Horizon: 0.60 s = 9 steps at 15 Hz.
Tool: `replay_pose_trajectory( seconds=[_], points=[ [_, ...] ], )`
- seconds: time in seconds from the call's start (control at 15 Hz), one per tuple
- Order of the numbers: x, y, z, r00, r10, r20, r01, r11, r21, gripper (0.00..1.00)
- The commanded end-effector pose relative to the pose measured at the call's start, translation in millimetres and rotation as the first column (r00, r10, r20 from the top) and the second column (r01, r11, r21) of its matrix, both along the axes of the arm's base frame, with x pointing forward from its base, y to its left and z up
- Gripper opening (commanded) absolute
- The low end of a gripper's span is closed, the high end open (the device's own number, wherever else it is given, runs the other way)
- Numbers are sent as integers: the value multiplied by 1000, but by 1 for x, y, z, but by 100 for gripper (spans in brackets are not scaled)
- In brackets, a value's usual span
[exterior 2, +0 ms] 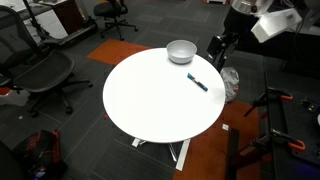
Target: Put the pen in the grey bowl
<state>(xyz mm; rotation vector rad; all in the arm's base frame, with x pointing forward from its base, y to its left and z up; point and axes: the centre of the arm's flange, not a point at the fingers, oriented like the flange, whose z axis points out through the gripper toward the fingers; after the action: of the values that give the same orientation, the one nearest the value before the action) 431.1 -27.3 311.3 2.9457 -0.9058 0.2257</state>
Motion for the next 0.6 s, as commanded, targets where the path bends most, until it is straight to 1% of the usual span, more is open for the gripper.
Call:
replay_pose_trajectory(
  seconds=[0.0, 0.33, 0.53],
  points=[
    [16, -14, -39, 999, -49, 9, 49, 999, -21, 100],
    [27, -31, -81, 996, -88, 7, 88, 995, -53, 100],
    [35, -38, -98, 994, -113, 1, 112, 991, -72, 100]
  ],
)
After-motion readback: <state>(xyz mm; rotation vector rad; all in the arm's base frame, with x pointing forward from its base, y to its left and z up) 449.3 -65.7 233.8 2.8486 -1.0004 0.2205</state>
